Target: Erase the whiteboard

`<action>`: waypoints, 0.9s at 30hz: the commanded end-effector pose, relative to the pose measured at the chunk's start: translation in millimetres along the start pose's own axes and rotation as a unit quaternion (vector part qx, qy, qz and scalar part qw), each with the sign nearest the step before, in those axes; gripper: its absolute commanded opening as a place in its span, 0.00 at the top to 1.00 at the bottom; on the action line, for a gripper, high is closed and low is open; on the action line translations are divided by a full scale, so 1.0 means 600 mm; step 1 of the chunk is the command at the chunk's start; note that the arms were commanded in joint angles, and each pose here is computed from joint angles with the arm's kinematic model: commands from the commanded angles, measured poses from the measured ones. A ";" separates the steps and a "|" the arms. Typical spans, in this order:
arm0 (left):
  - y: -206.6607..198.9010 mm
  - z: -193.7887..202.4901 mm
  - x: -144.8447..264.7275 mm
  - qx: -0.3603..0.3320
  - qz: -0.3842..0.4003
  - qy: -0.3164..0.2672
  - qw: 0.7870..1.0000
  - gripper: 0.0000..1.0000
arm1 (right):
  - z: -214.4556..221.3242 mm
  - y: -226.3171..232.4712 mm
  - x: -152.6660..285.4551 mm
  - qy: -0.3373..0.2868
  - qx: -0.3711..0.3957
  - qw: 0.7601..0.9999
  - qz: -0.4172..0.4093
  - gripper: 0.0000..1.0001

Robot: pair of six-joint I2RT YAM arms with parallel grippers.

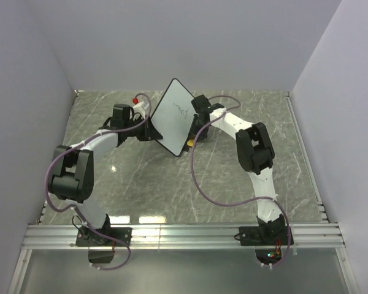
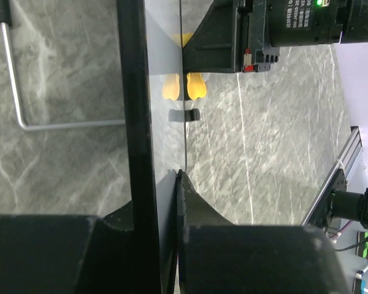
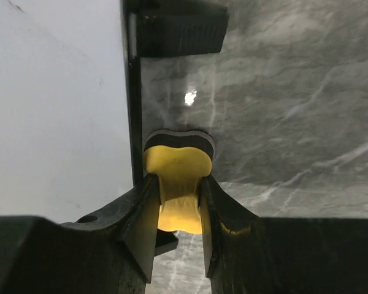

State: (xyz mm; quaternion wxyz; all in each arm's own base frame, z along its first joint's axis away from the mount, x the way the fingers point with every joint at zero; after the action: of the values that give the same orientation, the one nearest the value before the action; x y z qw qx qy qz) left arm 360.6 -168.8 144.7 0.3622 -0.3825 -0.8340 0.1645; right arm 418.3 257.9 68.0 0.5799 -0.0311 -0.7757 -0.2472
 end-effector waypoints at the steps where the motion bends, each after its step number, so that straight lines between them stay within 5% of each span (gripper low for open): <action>1: -0.018 0.098 -0.007 0.014 0.013 0.100 0.995 1.00 | 0.015 0.036 0.013 0.003 0.020 0.998 -0.053 1.00; 10: 0.000 0.103 -0.023 0.021 0.002 0.119 0.993 1.00 | -0.064 0.164 0.180 -0.111 0.037 0.966 -0.232 1.00; 27: 0.026 0.055 -0.045 0.050 -0.040 0.160 0.985 1.00 | -0.139 0.293 0.239 -0.142 0.019 0.913 -0.381 1.00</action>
State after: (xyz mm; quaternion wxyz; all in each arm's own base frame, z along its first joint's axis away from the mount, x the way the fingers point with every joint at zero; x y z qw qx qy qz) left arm 389.0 -176.8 147.6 0.4149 -0.3688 -0.8139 0.1715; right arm 491.6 319.0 230.2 0.3871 0.1635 -0.8231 -0.3819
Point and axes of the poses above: each gripper's point midway between its finger pads, its own x axis back along the fingers, its own y axis along the line the jaws close on, z = x × y, the point moved 5 cm from there along x, back along the fingers, and after that the axes turned 7 degrees about -x, right-handed, at the moved point
